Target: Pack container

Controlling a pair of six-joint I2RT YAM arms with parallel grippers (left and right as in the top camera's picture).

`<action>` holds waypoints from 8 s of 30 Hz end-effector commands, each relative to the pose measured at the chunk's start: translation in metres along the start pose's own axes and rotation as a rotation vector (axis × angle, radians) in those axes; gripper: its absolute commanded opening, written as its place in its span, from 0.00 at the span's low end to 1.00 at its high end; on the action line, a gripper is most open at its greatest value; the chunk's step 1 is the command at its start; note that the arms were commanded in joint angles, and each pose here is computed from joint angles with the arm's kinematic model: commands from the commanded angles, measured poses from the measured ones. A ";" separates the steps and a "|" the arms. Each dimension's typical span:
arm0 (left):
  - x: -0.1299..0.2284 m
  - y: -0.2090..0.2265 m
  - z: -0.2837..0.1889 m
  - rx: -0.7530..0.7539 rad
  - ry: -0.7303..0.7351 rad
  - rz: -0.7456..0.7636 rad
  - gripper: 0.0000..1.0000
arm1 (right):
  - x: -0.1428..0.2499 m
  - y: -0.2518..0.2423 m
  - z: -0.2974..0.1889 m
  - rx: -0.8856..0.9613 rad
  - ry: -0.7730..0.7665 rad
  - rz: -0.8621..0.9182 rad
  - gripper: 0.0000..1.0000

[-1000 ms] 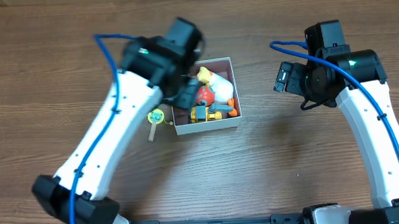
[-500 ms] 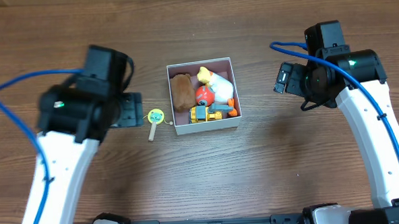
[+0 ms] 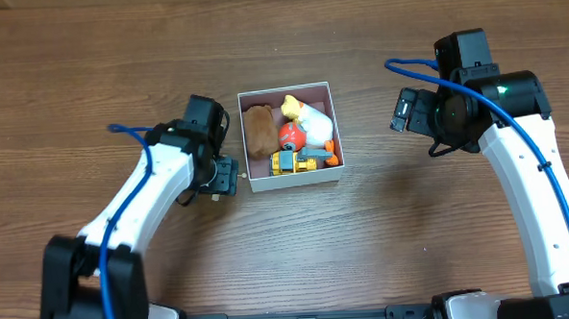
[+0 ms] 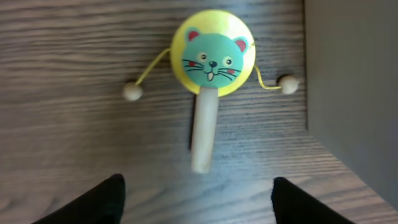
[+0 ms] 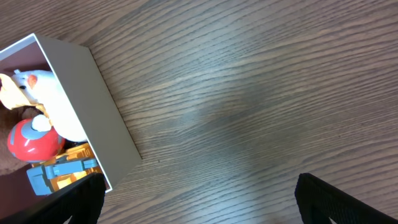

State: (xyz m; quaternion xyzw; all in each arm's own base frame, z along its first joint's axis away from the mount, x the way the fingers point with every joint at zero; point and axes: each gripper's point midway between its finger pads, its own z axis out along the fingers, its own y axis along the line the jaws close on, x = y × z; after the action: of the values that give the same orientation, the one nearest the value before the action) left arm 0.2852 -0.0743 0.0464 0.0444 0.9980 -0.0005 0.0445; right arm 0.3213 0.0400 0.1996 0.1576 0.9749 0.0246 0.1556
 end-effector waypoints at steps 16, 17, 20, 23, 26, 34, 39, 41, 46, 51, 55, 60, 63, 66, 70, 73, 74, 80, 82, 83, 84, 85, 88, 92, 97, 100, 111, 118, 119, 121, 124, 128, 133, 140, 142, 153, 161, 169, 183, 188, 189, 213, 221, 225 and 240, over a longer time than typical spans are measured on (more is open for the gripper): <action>0.001 0.000 0.040 -0.013 0.122 0.087 0.17 | -0.002 -0.002 -0.002 0.005 -0.011 0.000 1.00; -0.002 0.000 0.032 -0.015 0.113 0.081 0.15 | -0.002 -0.002 -0.002 0.005 -0.011 0.000 1.00; -0.015 0.003 -0.006 -0.032 0.060 0.062 0.08 | -0.001 -0.002 -0.002 0.007 -0.008 0.000 1.00; -0.029 0.001 -0.049 -0.020 -0.013 0.060 0.04 | -0.001 -0.002 -0.002 0.008 -0.006 0.000 1.00; -0.040 -0.003 -0.088 0.004 -0.089 0.058 0.04 | -0.001 -0.002 -0.002 0.008 -0.005 0.000 1.00; -0.059 -0.066 -0.126 0.189 -0.230 0.071 0.04 | -0.001 -0.002 -0.002 0.008 -0.005 0.000 1.00; -0.055 -0.096 -0.092 0.201 -0.179 0.091 0.04 | -0.001 -0.002 -0.002 0.008 -0.004 0.000 1.00; -0.053 -0.109 -0.077 0.196 -0.156 0.161 0.04 | -0.001 -0.002 -0.002 0.008 -0.004 0.000 1.00; -0.046 -0.128 -0.054 0.179 -0.110 0.293 0.04 | -0.001 -0.002 -0.002 0.009 -0.004 -0.001 1.00; -0.046 -0.127 -0.058 0.177 -0.107 0.289 0.69 | 0.001 -0.003 -0.002 0.012 0.002 -0.001 1.00; -0.056 -0.119 -0.082 0.136 -0.136 0.278 0.70 | 0.001 -0.003 -0.002 0.012 0.002 -0.001 1.00; -0.066 -0.109 -0.124 0.084 -0.172 0.270 0.63 | 0.001 -0.003 -0.002 0.012 0.002 -0.001 1.00; -0.067 -0.099 -0.148 0.036 -0.189 0.264 0.61 | 0.001 -0.003 -0.002 0.012 0.003 -0.001 1.00; -0.067 -0.080 -0.174 -0.027 -0.211 0.221 0.67 | 0.002 -0.004 -0.002 0.014 0.006 -0.001 1.00; -0.062 -0.048 -0.221 -0.088 -0.287 0.129 0.71 | -0.001 -0.002 -0.005 0.004 -0.012 -0.021 1.00; -0.045 -0.009 -0.273 -0.136 -0.405 0.009 0.77 | -0.004 0.003 -0.029 -0.042 -0.093 -0.061 1.00; -0.040 0.000 -0.284 -0.144 -0.434 -0.023 0.81 | -0.005 0.005 -0.039 -0.060 -0.126 -0.067 1.00; 0.013 0.047 -0.353 -0.110 -0.669 -0.246 1.00 | 0.001 0.020 -0.163 -0.327 -0.525 -0.143 1.00; 0.032 0.057 -0.371 -0.103 -0.742 -0.279 1.00 | 0.012 0.014 -0.202 -0.396 -0.649 -0.141 1.00; 0.040 0.062 -0.377 -0.102 -0.769 -0.298 1.00 | 0.019 0.009 -0.218 -0.418 -0.699 -0.138 1.00; 0.051 0.066 -0.384 -0.099 -0.798 -0.317 1.00 | 0.029 0.002 -0.236 -0.443 -0.755 -0.135 1.00; 0.059 0.070 -0.387 -0.099 -0.813 -0.333 1.00 | 0.037 -0.004 -0.247 -0.460 -0.790 -0.133 1.00; 0.080 0.075 -0.392 -0.093 -0.831 -0.336 1.00 | 0.063 -0.019 -0.270 -0.496 -0.858 -0.129 1.00; 0.092 0.078 -0.395 -0.084 -0.851 -0.335 1.00 | 0.087 -0.028 -0.275 -0.524 -0.862 -0.141 1.00; 0.091 0.078 -0.398 -0.074 -0.869 -0.342 1.00 | 0.096 -0.031 -0.263 -0.506 -0.806 -0.146 1.00; 0.091 0.078 -0.398 -0.075 -0.865 -0.342 1.00 | 0.102 -0.034 -0.255 -0.490 -0.770 -0.147 1.00; 0.091 0.078 -0.398 -0.075 -0.865 -0.342 1.00 | 0.120 -0.043 -0.232 -0.438 -0.653 -0.151 1.00; 0.091 0.078 -0.398 -0.075 -0.865 -0.342 1.00 | 0.117 -0.049 -0.231 -0.399 -0.668 -0.135 1.00; 0.091 0.078 -0.398 -0.076 -0.865 -0.342 1.00 | 0.108 -0.049 -0.236 -0.395 -0.712 -0.128 1.00; 0.091 0.078 -0.398 -0.075 -0.865 -0.342 1.00 | 0.094 -0.056 -0.241 -0.351 -0.778 -0.083 1.00; 0.091 0.078 -0.398 -0.075 -0.865 -0.342 1.00 | 0.075 -0.067 -0.232 -0.272 -0.824 -0.013 1.00; 0.091 0.078 -0.398 -0.075 -0.865 -0.342 1.00 | 0.068 -0.067 -0.188 -0.244 -0.774 0.011 1.00; 0.091 0.078 -0.398 -0.075 -0.865 -0.342 1.00 | 0.063 -0.060 -0.126 -0.267 -0.750 -0.004 1.00; 0.091 0.078 -0.398 -0.076 -0.865 -0.342 1.00 | 0.076 -0.040 -0.042 -0.406 -0.785 -0.059 1.00; 0.091 0.078 -0.398 -0.076 -0.865 -0.342 1.00 | 0.084 -0.041 -0.025 -0.423 -0.793 -0.063 1.00; 0.091 0.078 -0.398 -0.075 -0.865 -0.342 1.00 | 0.107 -0.050 0.026 -0.415 -0.789 -0.060 1.00; 0.091 0.078 -0.398 -0.075 -0.865 -0.342 1.00 | 0.110 -0.052 0.041 -0.411 -0.803 -0.061 1.00; 0.091 0.078 -0.398 -0.075 -0.865 -0.342 1.00 | 0.110 -0.052 0.041 -0.411 -0.802 -0.060 1.00; 0.091 0.078 -0.398 -0.075 -0.865 -0.342 1.00 | 0.110 -0.052 0.041 -0.411 -0.802 -0.060 1.00; 0.091 0.078 -0.398 -0.075 -0.865 -0.342 1.00 | 0.110 -0.052 0.041 -0.411 -0.802 -0.060 1.00; 0.091 0.078 -0.398 -0.075 -0.865 -0.342 1.00 | 0.110 -0.052 0.041 -0.411 -0.802 -0.060 1.00; 0.064 0.116 -0.274 -0.054 -1.083 -0.614 1.00 | 0.110 -0.052 0.041 -0.411 -0.802 -0.060 1.00; 0.064 0.109 -0.174 0.021 -1.119 -0.632 1.00 | 0.110 -0.052 0.041 -0.411 -0.802 -0.060 1.00; 0.069 0.109 -0.133 0.070 -1.110 -0.718 1.00 | 0.110 -0.052 0.041 -0.411 -0.802 -0.060 1.00; 0.067 0.135 -0.092 -0.024 -1.257 -0.815 1.00 | 0.110 -0.052 0.041 -0.411 -0.802 -0.060 1.00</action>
State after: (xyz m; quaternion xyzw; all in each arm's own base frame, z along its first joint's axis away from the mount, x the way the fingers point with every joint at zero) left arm 0.2265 0.0474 0.1280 -0.3101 0.7459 -0.0733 0.5849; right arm 0.2193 0.0273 0.1254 0.0899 0.8169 0.1548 0.5483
